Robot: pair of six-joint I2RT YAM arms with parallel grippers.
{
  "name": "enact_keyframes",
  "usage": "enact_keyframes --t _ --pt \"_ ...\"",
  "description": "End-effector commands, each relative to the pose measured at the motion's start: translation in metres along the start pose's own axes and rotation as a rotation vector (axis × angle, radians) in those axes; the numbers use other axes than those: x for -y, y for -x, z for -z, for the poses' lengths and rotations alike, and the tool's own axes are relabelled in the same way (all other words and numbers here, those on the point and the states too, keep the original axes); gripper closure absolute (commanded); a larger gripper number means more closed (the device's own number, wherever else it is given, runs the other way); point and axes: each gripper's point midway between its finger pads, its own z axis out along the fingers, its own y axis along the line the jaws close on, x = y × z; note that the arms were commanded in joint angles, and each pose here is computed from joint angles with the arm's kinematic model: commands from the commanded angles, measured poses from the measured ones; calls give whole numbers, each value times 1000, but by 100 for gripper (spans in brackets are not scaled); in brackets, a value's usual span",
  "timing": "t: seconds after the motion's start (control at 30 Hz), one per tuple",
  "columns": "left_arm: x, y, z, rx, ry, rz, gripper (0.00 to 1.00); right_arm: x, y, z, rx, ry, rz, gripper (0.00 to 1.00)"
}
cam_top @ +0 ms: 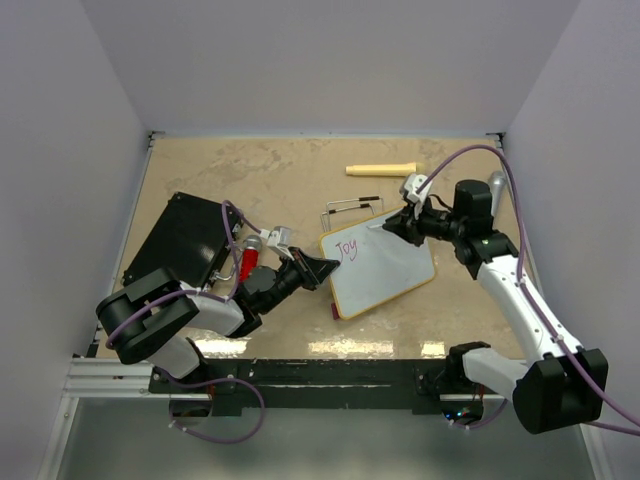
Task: Write a sentence on the whiteboard
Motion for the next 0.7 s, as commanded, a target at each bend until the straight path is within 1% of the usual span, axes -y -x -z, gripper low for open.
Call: enact_keyframes --t 0.0,0.23,0.43,0.67 --pt "3 -2 -4 -16 -11 -78 100 7 3 -7 13 -29 15 100" --pt "2 -2 -3 -12 -14 -82 100 4 -6 -16 -15 -20 8 100" --pt "1 -2 -2 -12 -12 -85 100 3 -12 -16 -50 -15 5 100" --pt "-2 -3 -1 -12 -1 -80 100 -11 8 -3 6 20 64 100"
